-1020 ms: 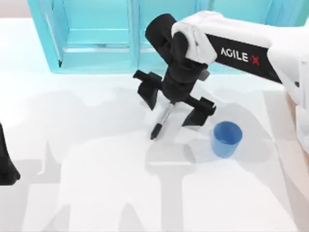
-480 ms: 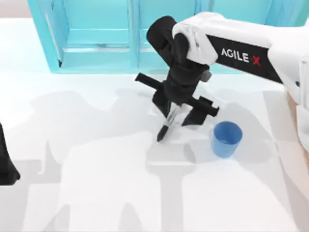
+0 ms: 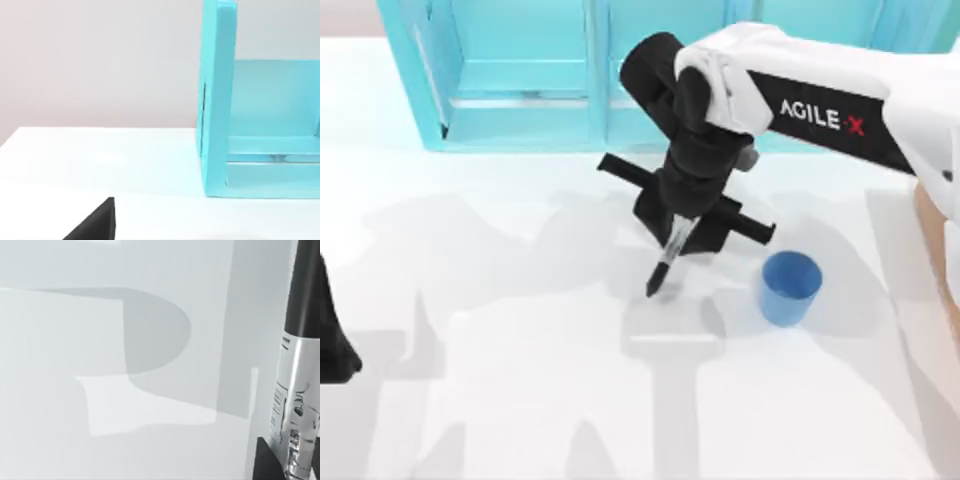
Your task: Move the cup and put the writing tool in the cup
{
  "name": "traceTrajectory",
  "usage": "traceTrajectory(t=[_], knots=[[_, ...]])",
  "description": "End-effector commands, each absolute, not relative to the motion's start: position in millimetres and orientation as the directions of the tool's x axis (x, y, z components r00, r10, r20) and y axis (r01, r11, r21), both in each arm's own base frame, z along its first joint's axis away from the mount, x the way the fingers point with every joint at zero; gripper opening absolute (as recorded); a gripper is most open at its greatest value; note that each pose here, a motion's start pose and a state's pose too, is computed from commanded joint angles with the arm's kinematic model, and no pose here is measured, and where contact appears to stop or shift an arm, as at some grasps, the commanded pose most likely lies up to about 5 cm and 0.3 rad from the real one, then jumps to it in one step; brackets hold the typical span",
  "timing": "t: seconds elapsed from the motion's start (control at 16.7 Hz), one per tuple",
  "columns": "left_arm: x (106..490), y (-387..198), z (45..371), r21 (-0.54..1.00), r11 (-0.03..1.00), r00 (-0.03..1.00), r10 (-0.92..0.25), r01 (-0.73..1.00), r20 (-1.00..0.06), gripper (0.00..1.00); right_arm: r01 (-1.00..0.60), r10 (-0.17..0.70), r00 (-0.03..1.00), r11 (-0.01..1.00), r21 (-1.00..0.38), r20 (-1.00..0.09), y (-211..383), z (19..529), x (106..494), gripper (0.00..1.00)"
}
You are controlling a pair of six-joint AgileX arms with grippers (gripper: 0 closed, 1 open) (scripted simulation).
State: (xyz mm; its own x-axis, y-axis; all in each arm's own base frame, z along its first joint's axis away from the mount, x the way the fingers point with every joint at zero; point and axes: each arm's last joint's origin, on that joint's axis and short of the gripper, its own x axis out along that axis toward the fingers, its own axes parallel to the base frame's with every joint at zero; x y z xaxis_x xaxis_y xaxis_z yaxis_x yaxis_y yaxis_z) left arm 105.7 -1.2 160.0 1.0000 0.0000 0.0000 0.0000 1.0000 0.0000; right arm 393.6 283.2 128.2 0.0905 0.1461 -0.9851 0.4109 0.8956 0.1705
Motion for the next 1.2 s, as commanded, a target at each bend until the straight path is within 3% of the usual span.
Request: traceTrajectory(t=[0.54,0.9,1.2], knots=[[106,-1,160,0.0,1.0,1.0,0.0,0.0,0.0,1.0,0.415,0.151,0.098,0.892,0.178,-0.984,281,217,307,0.0],[106,-1,160,0.0,1.0,1.0,0.0,0.0,0.0,1.0,0.411,0.15,0.105,0.894,0.18,-0.983,280,217,307,0.0],[106,-1,160,0.0,1.0,1.0,0.0,0.0,0.0,1.0,0.263,0.123,0.263,0.945,0.194,-0.957,285,194,307,0.0]])
